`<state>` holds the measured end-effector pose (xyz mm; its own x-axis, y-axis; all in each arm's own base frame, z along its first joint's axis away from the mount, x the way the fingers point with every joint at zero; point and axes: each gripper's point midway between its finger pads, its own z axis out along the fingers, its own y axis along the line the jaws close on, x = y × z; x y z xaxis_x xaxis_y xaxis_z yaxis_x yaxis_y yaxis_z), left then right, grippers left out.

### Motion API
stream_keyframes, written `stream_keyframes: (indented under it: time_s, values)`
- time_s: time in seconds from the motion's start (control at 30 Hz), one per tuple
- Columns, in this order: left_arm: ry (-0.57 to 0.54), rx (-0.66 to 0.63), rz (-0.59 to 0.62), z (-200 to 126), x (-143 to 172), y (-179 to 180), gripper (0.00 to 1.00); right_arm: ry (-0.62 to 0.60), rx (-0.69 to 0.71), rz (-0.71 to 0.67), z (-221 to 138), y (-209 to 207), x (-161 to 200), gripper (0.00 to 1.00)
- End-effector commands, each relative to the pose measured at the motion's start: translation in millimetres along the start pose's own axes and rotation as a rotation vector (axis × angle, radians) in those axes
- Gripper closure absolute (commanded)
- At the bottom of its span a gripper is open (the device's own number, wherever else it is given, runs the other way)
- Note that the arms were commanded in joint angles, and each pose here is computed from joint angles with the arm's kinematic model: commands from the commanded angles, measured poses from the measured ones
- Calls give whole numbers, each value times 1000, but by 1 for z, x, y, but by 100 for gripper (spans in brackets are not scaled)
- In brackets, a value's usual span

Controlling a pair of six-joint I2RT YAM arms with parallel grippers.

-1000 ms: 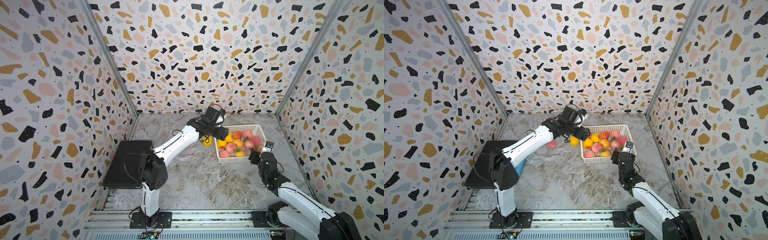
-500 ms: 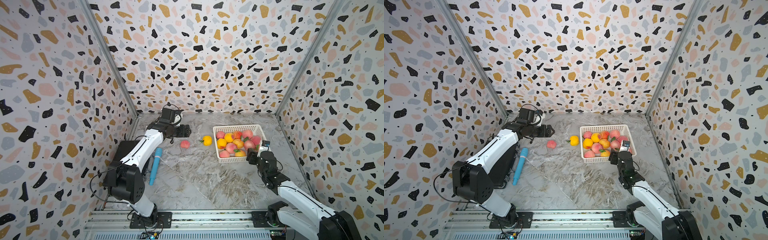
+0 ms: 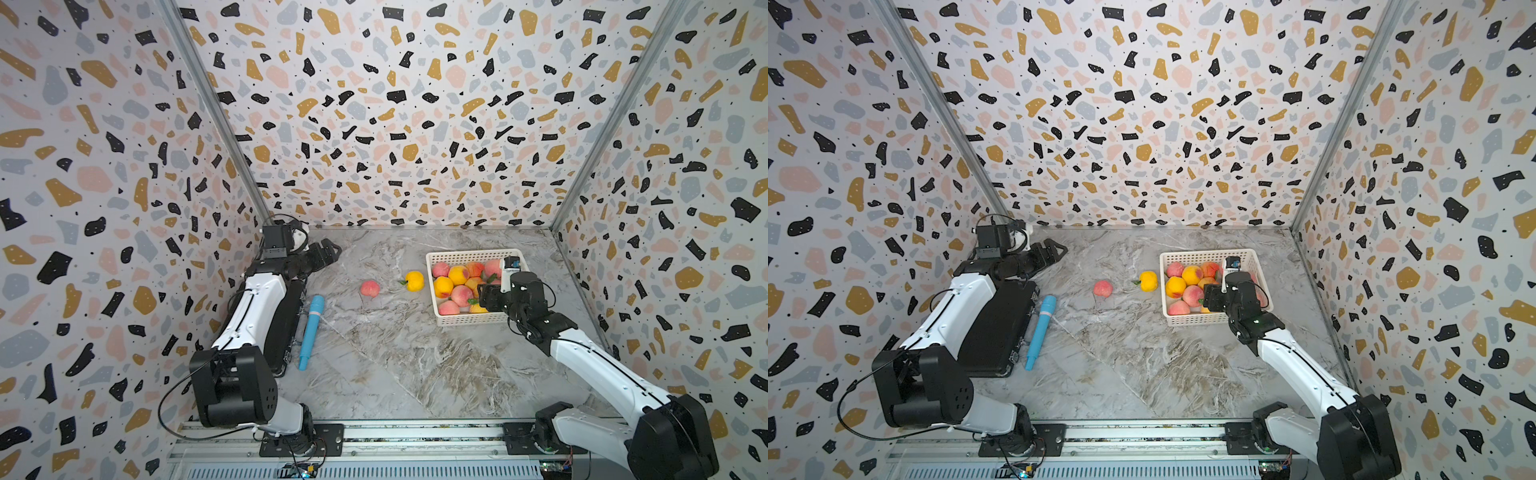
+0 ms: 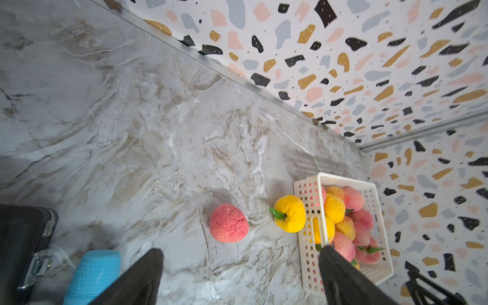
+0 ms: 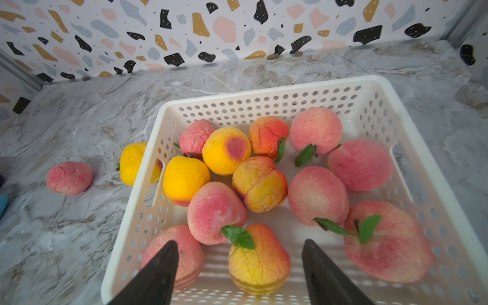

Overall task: Put the peaches into the basket
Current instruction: Pick up the peach from the center of the board.

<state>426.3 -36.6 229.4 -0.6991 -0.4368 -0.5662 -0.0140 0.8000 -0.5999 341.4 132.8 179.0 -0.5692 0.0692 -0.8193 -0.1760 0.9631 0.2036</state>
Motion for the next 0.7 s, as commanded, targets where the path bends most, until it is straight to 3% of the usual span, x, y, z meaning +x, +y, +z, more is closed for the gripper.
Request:
stream_keyframes:
  time_s: [0.0,0.33,0.67]
  values:
    - [-6,83,-48,5,-7,-4,8,65,-64,-28,2,31,5,24]
    - [21,93,-72,12,-3,-1,8,160,-182,-301,42,136,5,22]
    - [19,99,-71,12,-4,-2,9,300,-61,-299,115,158,-1,22]
